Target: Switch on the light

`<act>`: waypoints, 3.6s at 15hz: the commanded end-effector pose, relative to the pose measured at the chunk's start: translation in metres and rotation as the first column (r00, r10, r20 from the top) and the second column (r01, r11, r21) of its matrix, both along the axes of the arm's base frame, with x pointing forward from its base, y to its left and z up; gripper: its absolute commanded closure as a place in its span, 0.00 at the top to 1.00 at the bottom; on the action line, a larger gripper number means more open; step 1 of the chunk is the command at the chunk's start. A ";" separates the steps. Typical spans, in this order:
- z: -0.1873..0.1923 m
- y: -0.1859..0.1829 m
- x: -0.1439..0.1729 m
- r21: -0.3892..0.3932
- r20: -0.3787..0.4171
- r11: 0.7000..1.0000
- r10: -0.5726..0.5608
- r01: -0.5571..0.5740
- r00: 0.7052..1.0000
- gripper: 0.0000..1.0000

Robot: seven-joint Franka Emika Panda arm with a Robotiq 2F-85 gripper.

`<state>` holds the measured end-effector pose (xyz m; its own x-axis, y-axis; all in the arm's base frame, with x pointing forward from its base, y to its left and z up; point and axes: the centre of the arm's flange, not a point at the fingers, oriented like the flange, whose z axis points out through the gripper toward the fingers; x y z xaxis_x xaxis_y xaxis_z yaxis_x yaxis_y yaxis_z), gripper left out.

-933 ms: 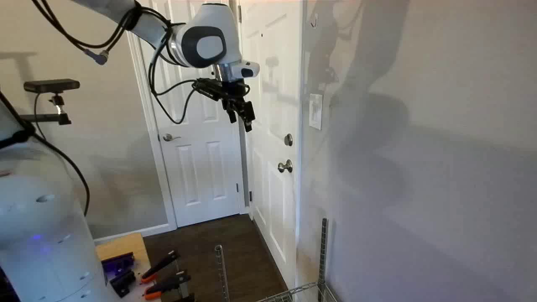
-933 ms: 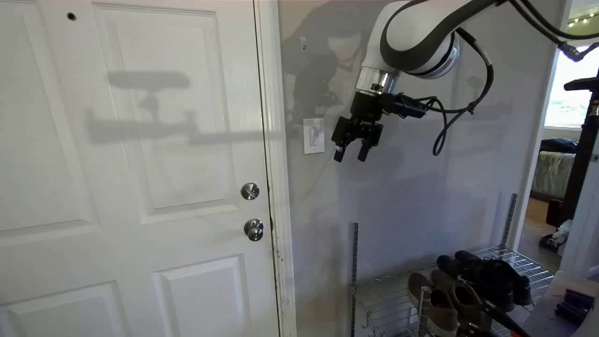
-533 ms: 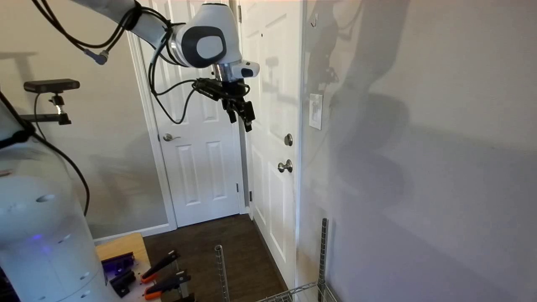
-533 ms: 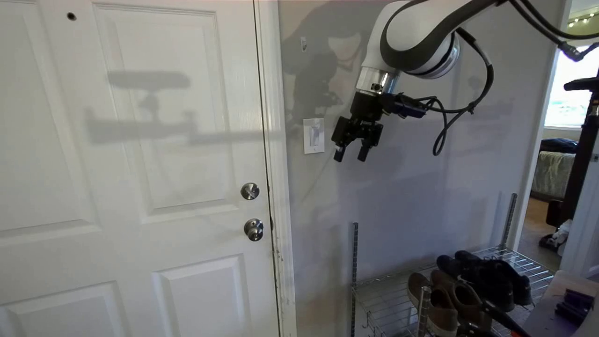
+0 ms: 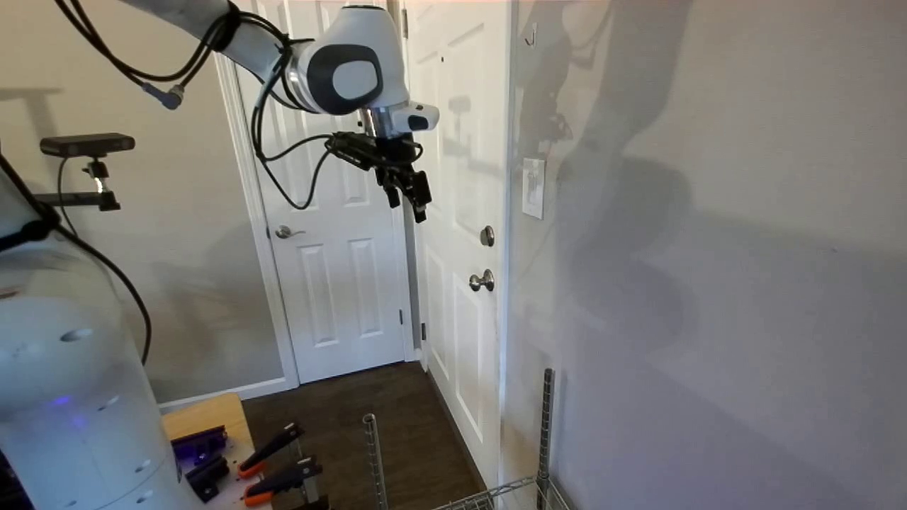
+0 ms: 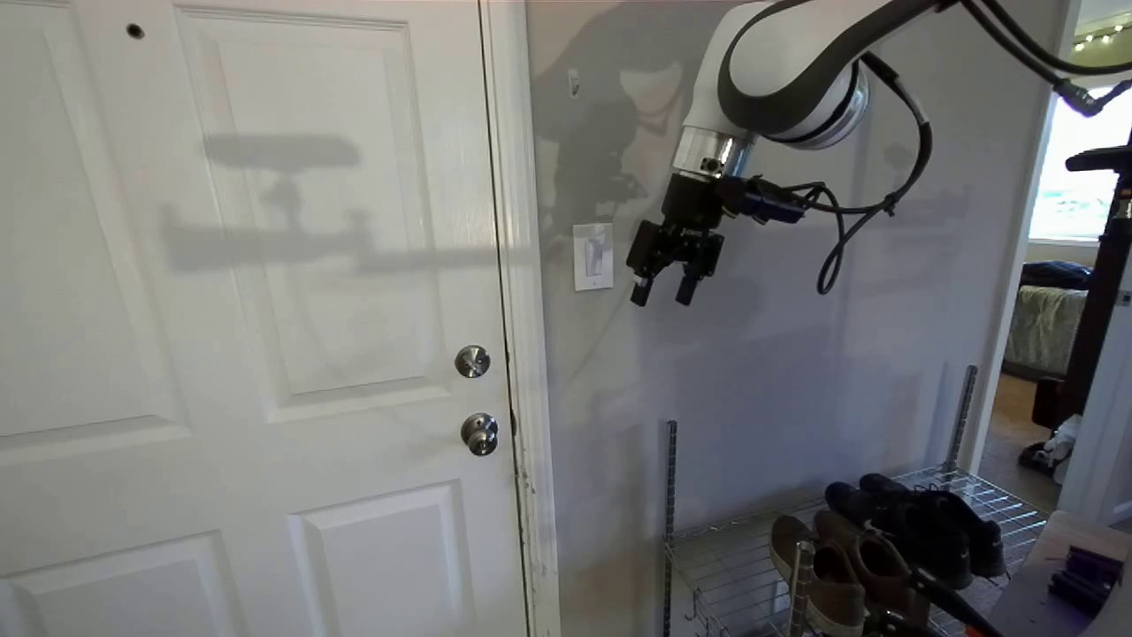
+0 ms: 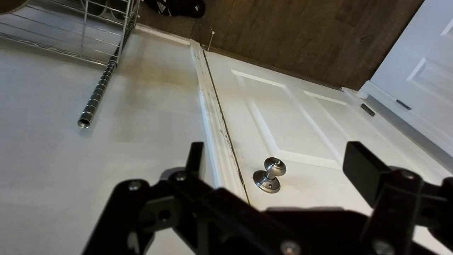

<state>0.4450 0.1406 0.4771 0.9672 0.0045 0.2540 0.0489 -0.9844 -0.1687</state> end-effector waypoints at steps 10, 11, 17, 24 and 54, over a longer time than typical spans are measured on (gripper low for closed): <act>-0.023 -0.002 0.064 -0.040 0.184 0.997 -0.053 0.061 0.981 1.00; -0.025 -0.001 0.070 -0.048 0.199 0.997 -0.056 0.067 0.978 1.00; -0.028 0.003 0.102 -0.056 0.302 0.995 -0.067 0.087 0.951 1.00; -0.013 -0.004 0.131 -0.042 0.410 0.989 -0.112 0.142 0.905 1.00; 0.003 -0.002 0.172 -0.041 0.631 0.962 -0.184 0.269 0.754 1.00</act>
<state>0.6201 0.1388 0.4742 0.6374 -0.1223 0.7607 -0.1313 -0.9901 -0.0491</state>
